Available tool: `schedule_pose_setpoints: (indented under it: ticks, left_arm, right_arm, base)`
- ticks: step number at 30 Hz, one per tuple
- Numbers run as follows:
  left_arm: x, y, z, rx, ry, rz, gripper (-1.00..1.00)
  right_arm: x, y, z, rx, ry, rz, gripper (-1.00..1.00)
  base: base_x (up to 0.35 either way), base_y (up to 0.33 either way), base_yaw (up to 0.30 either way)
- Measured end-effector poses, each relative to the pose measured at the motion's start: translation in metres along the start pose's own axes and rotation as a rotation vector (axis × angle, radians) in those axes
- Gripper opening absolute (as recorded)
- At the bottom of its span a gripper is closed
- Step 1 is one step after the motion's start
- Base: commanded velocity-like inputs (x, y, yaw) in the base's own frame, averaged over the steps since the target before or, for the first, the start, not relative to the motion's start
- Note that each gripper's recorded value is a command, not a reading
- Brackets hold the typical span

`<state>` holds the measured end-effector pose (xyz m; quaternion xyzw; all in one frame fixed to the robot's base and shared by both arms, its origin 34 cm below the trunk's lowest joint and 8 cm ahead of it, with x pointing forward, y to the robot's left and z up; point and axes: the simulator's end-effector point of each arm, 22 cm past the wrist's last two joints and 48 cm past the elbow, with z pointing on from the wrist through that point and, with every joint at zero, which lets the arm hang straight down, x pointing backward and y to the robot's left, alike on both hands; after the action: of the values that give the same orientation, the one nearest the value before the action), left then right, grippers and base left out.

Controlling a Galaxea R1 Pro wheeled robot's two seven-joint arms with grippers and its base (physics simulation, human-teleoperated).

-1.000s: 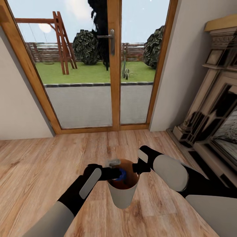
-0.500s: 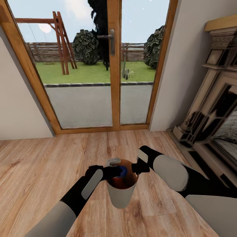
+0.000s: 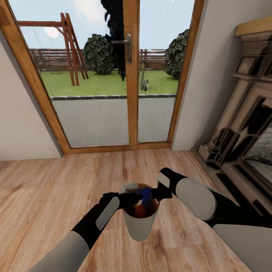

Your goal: Put the three can of soda from the living room inside the tash can in the kitchen.

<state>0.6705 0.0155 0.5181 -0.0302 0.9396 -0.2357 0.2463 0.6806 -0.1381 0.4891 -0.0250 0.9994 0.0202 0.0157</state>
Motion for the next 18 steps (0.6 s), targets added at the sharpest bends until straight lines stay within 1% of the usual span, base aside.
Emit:
schedule_pose_setpoints:
  ticks: [9,18]
  left_arm:
    - [0.0040,-0.0003,0.0013,0.001,0.008,0.006,1.00]
    - [0.0017,0.0003,-0.0005,0.006,0.003,0.009,1.00]
  right_arm:
    - [0.0013,-0.0013,0.0010,0.006,0.003,-0.005,-1.00]
    - [0.0012,0.0003,0.0009,-0.001,0.002,0.001,-1.00]
  base:
    - [0.000,0.000,0.000]
    - [0.000,0.000,0.000]
